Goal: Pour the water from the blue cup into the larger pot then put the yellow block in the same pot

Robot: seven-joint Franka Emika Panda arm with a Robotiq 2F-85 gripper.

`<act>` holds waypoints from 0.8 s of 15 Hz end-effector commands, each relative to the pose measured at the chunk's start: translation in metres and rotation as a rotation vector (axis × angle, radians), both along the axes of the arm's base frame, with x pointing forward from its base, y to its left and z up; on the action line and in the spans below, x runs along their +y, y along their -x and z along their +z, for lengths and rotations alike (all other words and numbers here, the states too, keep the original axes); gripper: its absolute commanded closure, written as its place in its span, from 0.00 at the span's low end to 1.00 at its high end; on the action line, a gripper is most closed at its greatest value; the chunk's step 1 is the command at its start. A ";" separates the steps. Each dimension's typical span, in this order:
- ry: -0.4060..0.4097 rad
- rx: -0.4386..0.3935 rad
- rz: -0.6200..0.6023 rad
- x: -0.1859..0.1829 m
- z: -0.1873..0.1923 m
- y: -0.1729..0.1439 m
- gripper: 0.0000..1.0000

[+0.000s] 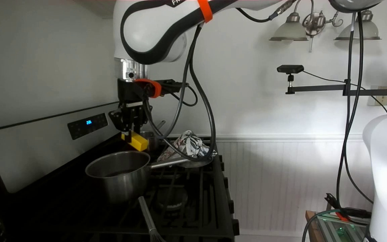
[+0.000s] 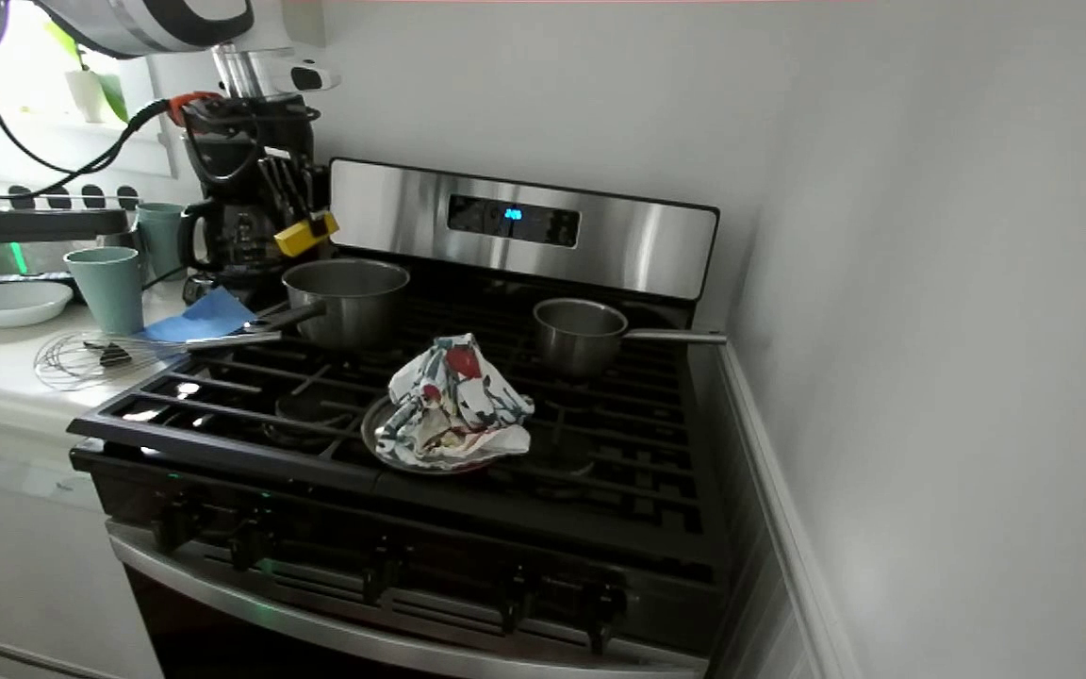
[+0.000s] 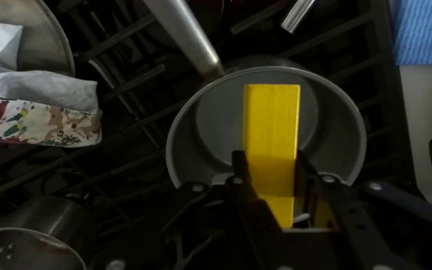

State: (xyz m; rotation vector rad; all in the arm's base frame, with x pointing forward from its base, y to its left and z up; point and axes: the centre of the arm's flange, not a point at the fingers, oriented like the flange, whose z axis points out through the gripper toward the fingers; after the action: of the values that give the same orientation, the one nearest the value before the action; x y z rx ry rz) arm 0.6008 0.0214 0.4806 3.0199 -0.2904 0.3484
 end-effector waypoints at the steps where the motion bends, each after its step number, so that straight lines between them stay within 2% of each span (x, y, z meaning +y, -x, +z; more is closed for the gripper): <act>1: 0.000 0.000 0.001 0.000 0.000 0.000 0.92; 5: -0.073 -0.036 -0.032 -0.010 -0.016 -0.039 0.92; 8: -0.100 -0.079 -0.039 -0.009 -0.033 -0.065 0.92; 12: -0.136 -0.047 -0.026 0.001 -0.064 -0.088 0.92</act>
State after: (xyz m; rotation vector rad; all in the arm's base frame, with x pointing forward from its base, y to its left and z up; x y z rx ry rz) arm 0.6601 0.0160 0.4287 3.0970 -0.3907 0.4211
